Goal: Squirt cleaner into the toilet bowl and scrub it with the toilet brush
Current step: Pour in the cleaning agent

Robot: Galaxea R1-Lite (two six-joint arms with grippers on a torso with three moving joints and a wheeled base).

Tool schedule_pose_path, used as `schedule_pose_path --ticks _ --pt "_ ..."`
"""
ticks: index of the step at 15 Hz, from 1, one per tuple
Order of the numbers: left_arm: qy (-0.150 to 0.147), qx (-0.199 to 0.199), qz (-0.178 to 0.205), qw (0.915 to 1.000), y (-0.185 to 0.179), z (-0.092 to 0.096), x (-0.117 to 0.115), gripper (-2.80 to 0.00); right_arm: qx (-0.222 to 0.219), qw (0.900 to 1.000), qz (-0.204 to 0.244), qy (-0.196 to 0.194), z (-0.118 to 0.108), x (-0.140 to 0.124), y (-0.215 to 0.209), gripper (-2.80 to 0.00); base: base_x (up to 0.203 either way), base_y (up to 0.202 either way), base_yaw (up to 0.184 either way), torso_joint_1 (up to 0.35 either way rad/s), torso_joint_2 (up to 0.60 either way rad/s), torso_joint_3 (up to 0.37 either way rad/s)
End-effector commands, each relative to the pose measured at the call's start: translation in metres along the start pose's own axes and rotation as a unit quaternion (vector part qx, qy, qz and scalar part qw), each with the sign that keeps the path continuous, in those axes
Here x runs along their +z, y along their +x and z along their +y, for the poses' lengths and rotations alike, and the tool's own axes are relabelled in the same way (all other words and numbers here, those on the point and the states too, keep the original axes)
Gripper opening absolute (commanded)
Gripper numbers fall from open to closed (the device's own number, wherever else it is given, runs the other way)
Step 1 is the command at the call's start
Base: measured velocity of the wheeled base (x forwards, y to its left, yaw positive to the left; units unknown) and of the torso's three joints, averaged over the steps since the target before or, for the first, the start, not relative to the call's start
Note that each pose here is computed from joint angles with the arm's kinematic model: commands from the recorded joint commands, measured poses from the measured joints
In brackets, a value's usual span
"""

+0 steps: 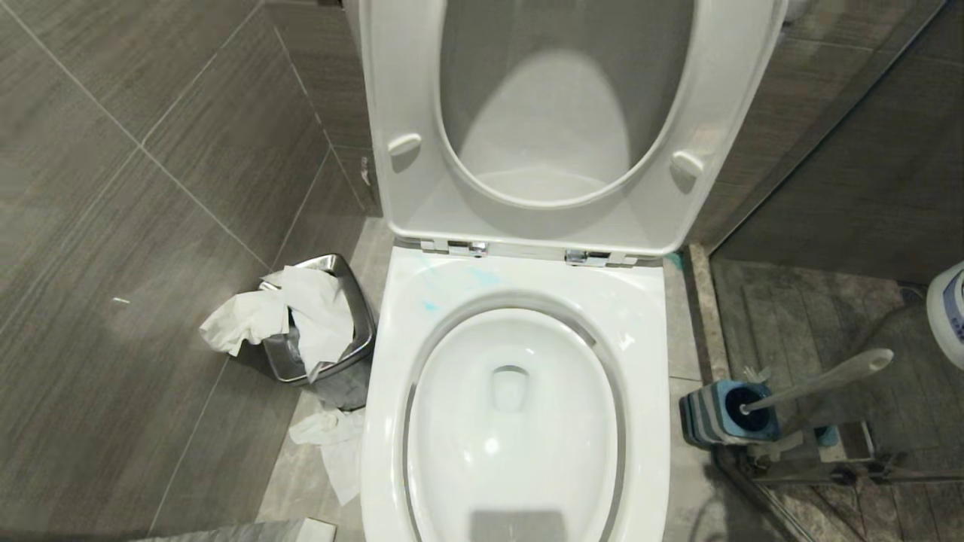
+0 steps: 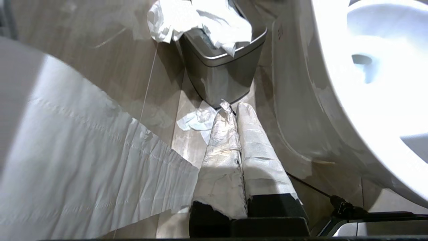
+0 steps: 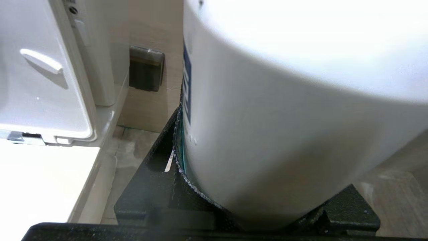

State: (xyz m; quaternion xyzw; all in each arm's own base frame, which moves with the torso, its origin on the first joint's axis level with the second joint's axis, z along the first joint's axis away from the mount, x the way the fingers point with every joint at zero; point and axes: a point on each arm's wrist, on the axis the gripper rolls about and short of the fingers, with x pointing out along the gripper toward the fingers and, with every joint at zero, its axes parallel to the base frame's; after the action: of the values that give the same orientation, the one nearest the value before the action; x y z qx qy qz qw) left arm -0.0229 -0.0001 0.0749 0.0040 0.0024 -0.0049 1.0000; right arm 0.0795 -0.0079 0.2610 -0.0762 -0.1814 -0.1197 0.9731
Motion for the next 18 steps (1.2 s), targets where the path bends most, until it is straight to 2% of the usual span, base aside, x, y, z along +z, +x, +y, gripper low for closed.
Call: schedule_pose_path --ticks 1,7,11,15,18 --pt "0.000 -0.001 0.001 1.0000 0.000 0.000 0.000 -2.80 -0.002 1.000 0.010 -0.003 0.001 -0.006 0.000 -2.80 0.000 0.000 0.000 0.006 0.00 0.196" --pt "0.001 0.000 0.001 1.0000 0.000 0.000 0.000 -2.80 0.002 1.000 0.027 -0.006 0.003 -0.013 0.002 -2.80 0.000 0.000 0.000 0.001 0.00 0.203" --pt "0.001 0.000 0.000 1.0000 0.000 0.000 0.000 -2.80 0.015 0.998 0.056 -0.006 0.005 -0.019 0.002 -2.80 0.000 0.000 0.000 0.004 0.00 0.190" --pt "0.002 0.000 0.000 1.0000 0.000 0.000 0.000 -2.80 0.053 0.995 0.080 -0.004 0.015 -0.026 0.012 -2.80 0.000 0.000 0.000 0.002 0.00 0.033" --pt "0.001 0.000 0.000 1.0000 0.000 0.000 0.000 -2.80 0.062 0.993 0.096 -0.006 0.022 -0.029 0.030 -2.80 0.000 0.000 0.000 0.000 0.00 0.000"
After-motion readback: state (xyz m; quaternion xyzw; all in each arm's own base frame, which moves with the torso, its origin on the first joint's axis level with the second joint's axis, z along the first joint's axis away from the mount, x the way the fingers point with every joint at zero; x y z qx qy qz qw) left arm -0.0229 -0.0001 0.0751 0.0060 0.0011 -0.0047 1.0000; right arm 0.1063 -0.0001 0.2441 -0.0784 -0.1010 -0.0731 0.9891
